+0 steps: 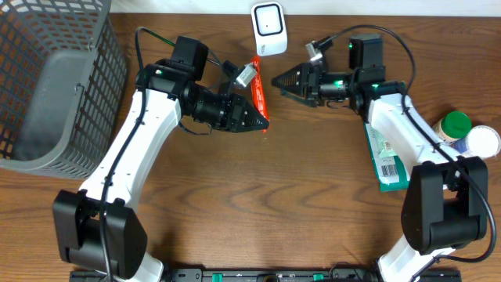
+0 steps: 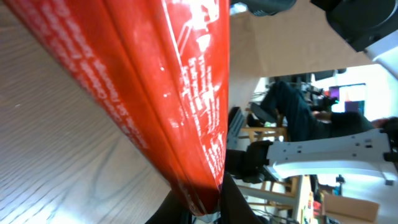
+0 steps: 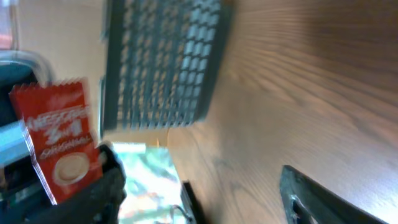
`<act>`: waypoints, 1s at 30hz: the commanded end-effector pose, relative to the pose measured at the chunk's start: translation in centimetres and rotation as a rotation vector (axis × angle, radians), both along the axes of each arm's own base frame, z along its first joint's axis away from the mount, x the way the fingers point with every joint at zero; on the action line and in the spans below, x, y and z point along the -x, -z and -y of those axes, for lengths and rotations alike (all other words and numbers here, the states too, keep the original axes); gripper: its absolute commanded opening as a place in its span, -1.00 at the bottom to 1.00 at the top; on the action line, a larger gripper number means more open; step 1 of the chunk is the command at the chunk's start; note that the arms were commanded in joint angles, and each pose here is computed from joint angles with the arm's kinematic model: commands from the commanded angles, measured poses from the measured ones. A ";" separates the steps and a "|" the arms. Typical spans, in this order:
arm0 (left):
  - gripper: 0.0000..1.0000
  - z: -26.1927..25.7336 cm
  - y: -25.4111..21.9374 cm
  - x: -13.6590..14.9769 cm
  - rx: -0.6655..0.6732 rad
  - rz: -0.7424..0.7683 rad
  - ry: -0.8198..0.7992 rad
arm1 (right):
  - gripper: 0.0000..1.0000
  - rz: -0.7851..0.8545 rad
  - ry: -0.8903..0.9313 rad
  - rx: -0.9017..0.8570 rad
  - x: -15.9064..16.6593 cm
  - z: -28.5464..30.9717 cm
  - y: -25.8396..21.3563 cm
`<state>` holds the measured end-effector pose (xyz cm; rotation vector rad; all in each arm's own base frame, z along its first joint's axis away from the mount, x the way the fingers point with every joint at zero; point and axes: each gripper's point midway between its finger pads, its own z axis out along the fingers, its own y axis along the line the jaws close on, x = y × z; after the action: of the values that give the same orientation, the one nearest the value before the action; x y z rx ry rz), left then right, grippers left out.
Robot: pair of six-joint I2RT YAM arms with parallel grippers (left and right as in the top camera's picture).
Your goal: Scan the item barcode
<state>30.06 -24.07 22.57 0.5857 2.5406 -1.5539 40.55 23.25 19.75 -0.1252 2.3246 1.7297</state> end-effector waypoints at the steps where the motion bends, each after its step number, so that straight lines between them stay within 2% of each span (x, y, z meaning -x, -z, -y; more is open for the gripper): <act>1: -0.85 0.7 -0.5 -0.4 0.075 0.017 0.046 | 0.30 0.110 -0.158 -0.094 2.2 -1.7 -2.3; 4: -0.85 0.8 0.4 -0.7 0.074 -0.012 0.046 | 0.12 0.169 -0.247 -0.163 3.4 -2.5 -3.9; 8: -0.86 0.7 -0.4 -1.1 0.176 -0.013 0.064 | 0.11 0.217 -0.322 -0.226 4.4 -2.4 -5.3; 16: -0.85 -0.9 -4.3 -2.5 0.408 0.014 0.048 | 0.07 0.215 -0.335 -0.238 4.6 -2.3 -5.4; 26: -0.86 -0.4 -4.4 -2.1 0.415 0.013 0.066 | -0.18 0.277 -0.400 -0.255 5.7 -4.8 -6.7; 29: -0.85 -0.3 -4.3 -2.1 0.408 0.014 0.067 | -0.60 0.275 -0.398 -0.262 5.5 -5.0 -7.5; 30: -0.85 -0.3 -4.3 -2.0 0.408 0.014 0.068 | -0.67 0.274 -0.399 -0.263 5.5 -5.0 -7.6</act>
<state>32.11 -23.48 25.60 0.5672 2.1871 -1.9951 35.54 27.82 26.52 -0.7775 1.9243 1.9770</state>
